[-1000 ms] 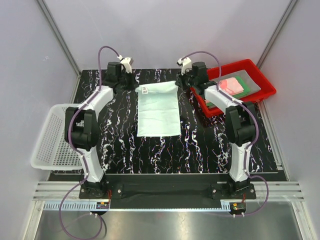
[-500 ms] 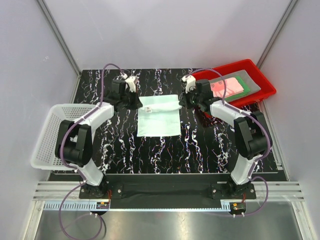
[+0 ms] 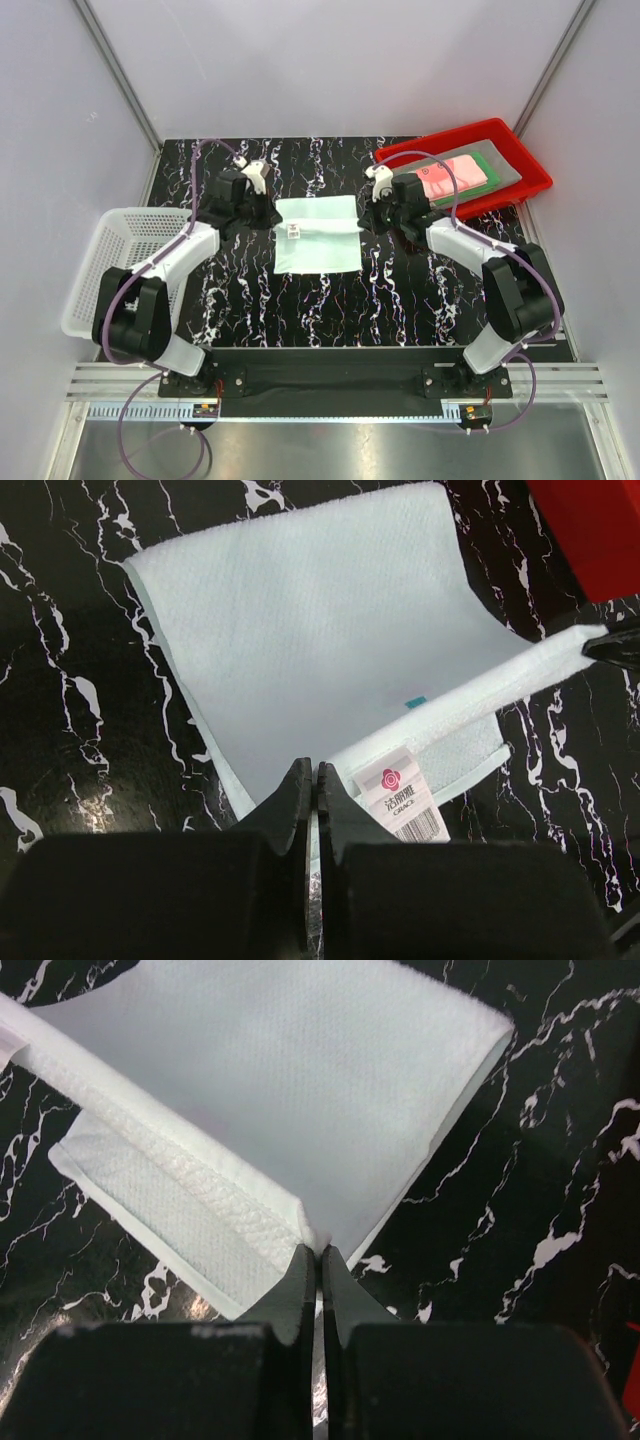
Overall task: Fold and stack the towels
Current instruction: Fold the towel
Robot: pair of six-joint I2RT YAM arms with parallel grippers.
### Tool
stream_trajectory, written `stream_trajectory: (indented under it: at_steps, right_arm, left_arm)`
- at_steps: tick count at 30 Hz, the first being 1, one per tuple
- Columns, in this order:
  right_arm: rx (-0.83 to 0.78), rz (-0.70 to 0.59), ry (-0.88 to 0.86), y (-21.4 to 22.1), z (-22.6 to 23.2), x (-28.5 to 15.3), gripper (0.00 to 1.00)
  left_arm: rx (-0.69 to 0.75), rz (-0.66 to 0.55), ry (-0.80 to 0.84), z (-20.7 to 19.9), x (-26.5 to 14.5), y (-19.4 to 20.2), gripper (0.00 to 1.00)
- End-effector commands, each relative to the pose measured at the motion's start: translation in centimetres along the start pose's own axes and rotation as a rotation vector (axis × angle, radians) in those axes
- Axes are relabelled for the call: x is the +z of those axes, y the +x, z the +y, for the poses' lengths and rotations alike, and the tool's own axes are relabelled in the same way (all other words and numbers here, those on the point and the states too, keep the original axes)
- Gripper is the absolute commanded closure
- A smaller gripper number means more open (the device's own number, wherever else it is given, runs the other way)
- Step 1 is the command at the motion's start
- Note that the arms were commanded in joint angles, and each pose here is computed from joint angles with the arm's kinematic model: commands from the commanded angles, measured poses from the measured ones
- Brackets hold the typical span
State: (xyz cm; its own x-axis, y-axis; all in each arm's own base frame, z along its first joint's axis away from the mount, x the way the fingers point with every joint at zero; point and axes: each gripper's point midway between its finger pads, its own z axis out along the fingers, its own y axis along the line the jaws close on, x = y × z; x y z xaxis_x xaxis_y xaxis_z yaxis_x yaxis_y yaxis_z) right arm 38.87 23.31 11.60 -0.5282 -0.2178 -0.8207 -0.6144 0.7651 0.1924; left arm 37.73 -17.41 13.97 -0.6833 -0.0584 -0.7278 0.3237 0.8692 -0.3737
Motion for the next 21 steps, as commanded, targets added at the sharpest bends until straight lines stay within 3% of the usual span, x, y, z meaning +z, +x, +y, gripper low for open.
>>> stream_trajectory:
  at_steps: [1,3,5,6,9,10,16,21]
  right_arm:
    - [0.036,0.040,0.017,1.7,1.0,-0.9,1.00]
    - [0.091,0.111,0.017,3.6,1.8,-1.0,0.94]
    - [0.118,0.185,0.048,5.2,2.3,-1.1,0.88]
    - [0.164,0.253,0.084,6.9,2.1,-1.5,0.77]
    - [0.230,0.361,0.133,9.3,2.1,-2.7,0.59]
    - [0.241,0.379,0.131,9.6,2.3,-3.1,0.57]
    - [0.343,0.357,0.163,8.8,2.8,-4.2,0.55]
    - [0.415,0.326,0.206,8.0,2.2,-2.5,0.55]
  left_arm:
    - [-0.015,0.018,-0.043,0.4,0.0,1.8,1.00]
    - [-0.058,0.060,-0.071,0.7,-0.1,4.2,0.87]
    - [-0.060,0.056,-0.086,-0.3,-0.8,5.3,0.65]
    - [-0.064,0.063,-0.178,0.9,-1.4,6.1,0.59]
    - [-0.093,0.080,-0.268,2.2,-2.4,7.7,0.61]
    - [-0.098,0.073,-0.276,2.2,-3.0,7.7,0.60]
    - [-0.120,0.012,-0.233,1.1,-3.3,6.1,0.52]
    - [-0.176,0.111,-0.163,0.0,-1.0,7.6,0.57]
